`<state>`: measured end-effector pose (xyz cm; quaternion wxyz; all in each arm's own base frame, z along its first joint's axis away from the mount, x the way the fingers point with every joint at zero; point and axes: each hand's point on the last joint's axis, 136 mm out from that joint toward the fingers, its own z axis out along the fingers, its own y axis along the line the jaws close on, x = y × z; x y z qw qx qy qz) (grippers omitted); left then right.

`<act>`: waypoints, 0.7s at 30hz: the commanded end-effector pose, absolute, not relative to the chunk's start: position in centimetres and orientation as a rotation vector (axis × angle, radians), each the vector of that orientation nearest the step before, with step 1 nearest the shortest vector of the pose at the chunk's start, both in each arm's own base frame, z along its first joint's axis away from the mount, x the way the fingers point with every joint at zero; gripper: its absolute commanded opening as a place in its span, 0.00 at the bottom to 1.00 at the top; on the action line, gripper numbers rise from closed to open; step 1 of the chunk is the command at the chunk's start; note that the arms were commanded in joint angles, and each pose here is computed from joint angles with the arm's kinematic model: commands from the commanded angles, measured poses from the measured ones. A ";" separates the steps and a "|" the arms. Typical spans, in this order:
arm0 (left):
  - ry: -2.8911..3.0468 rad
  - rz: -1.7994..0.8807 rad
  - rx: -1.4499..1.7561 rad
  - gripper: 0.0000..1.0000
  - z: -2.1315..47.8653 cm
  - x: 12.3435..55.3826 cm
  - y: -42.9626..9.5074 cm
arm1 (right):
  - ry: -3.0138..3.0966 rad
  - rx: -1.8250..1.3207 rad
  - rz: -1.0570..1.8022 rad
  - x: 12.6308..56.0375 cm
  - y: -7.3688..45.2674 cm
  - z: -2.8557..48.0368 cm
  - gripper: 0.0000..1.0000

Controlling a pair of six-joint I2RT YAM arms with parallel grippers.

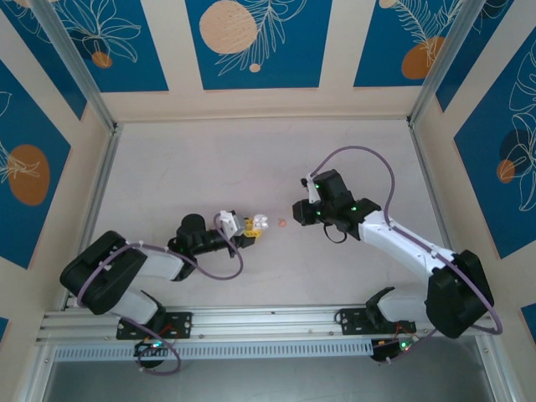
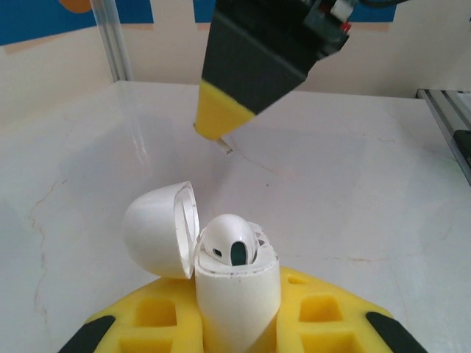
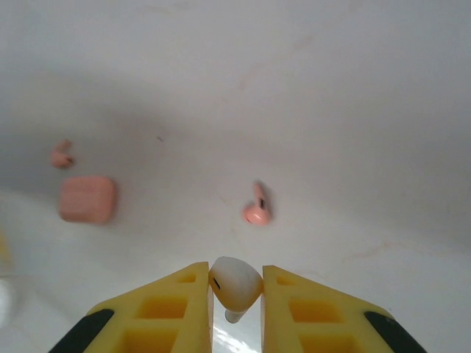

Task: Insert wireless bluetooth earbuds into charging case

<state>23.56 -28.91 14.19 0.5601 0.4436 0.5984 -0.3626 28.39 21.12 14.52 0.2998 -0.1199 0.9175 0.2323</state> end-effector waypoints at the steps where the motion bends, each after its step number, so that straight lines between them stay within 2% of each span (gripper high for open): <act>1: 1.281 -0.862 1.022 0.07 17.3 24.2 -30.1 | 2.295 -0.365 0.748 28.3 22.8 17.7 0.20; 9: 1.245 -0.897 0.950 0.07 18.4 25.4 -30.8 | 2.161 -0.394 0.854 27.8 23.8 21.4 0.20; 21: 1.225 -0.909 0.918 0.07 19.8 26.4 -31.7 | 2.060 -0.447 0.907 27.4 25.7 23.1 0.21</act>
